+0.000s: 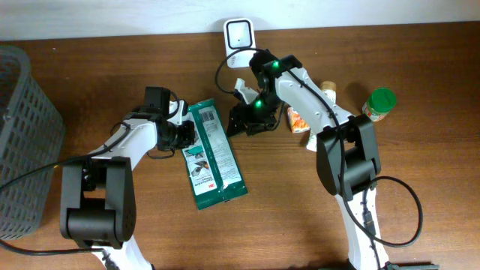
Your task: Scan the item barcode
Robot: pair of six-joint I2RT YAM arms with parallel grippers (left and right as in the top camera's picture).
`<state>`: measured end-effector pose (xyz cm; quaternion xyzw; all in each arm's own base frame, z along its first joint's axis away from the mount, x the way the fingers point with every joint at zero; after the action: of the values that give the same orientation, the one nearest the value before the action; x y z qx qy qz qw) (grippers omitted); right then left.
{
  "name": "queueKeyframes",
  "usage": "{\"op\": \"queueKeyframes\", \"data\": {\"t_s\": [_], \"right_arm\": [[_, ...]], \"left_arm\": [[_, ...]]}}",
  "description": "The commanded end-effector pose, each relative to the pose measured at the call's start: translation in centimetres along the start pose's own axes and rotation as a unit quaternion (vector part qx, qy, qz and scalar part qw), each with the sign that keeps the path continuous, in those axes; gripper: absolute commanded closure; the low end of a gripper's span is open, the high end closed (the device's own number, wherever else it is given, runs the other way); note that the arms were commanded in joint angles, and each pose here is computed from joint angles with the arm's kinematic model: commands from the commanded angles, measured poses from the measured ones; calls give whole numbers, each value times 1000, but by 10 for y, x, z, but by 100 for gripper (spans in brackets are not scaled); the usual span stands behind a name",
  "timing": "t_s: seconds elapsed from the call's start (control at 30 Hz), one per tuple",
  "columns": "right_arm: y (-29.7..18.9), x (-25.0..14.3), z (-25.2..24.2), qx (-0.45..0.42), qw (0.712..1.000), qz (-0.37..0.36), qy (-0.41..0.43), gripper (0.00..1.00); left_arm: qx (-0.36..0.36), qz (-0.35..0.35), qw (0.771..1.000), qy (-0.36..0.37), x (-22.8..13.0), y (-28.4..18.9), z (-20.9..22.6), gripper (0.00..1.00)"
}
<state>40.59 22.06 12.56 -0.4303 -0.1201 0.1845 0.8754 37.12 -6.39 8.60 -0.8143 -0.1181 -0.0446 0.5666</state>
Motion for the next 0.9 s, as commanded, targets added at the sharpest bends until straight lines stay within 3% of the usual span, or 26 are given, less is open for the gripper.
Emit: {"op": "queueKeyframes", "data": {"t_s": [0.0, 0.47, 0.6, 0.77, 0.87], "right_arm": [[18, -7, -11, 8, 999, 7, 38, 32], [100, -32, 0, 159, 983, 12, 86, 34], [102, -24, 10, 190, 980, -5, 63, 41], [86, -10, -6, 199, 976, -46, 75, 61], [80, -6, -14, 196, 976, -61, 74, 64]], "left_arm": [[5, 20, 1000, -17, -5, 9, 5, 100], [4, 23, 1000, -18, -6, 10, 5, 100], [4, 23, 1000, -18, -6, 10, 5, 100], [5, 25, 999, -18, -7, 10, 5, 100], [6, 30, 999, -20, -8, 10, 5, 100]]}}
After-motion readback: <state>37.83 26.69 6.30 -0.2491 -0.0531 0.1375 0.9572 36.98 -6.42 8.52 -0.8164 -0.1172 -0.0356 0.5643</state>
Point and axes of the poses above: each gripper's point midway between its finger pads, its own y axis out along the fingers, its own z axis along the line the jaws close on, x = y × z, the point moved 9 cm from there along -y, back along the fingers, and after that the axes turned 5 degrees about -y, right-handed, at the moved point
